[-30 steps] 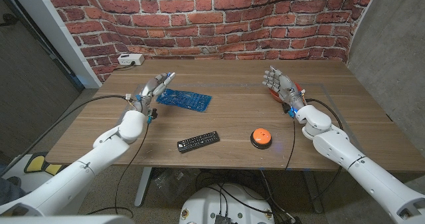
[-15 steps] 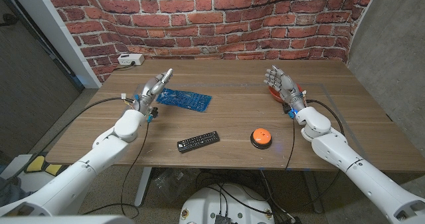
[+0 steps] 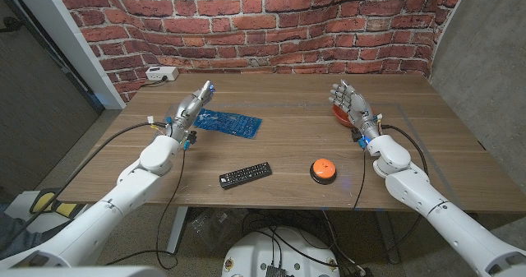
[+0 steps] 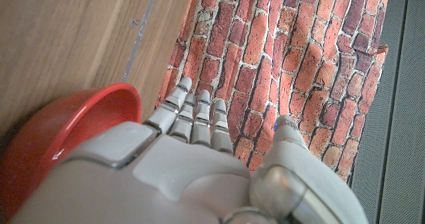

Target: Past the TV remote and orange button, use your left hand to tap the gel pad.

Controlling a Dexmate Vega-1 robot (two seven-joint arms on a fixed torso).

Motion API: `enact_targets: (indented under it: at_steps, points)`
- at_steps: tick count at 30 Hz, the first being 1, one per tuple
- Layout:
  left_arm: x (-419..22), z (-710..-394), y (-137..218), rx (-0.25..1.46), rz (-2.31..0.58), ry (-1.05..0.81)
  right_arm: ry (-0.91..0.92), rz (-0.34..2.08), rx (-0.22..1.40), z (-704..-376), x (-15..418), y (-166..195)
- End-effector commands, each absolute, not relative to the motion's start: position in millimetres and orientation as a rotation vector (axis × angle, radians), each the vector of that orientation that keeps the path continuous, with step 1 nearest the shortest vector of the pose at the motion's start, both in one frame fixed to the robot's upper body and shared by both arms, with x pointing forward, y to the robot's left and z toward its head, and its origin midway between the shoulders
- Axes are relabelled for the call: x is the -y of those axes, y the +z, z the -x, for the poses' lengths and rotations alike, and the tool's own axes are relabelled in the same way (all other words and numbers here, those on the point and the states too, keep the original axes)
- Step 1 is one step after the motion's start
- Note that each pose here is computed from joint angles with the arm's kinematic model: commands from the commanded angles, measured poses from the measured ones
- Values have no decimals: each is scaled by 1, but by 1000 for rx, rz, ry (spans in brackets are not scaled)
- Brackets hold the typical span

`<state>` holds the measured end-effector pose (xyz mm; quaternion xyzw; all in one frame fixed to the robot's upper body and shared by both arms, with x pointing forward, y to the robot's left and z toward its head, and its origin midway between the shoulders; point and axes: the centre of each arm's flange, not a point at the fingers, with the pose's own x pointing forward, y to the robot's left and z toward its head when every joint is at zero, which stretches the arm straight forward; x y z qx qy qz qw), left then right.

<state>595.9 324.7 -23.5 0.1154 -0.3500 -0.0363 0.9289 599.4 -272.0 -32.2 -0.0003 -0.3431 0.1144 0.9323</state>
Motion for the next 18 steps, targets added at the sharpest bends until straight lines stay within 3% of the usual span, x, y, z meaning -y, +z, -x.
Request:
enact_targets:
  at_steps: [1,18]
  points:
    - [-320,-596,-28,739,-75,-162,236,-12,727,-599,278,-36]
    - [-312,-597,-24,731,-41,-169,248,-34,732,-610,286,-35]
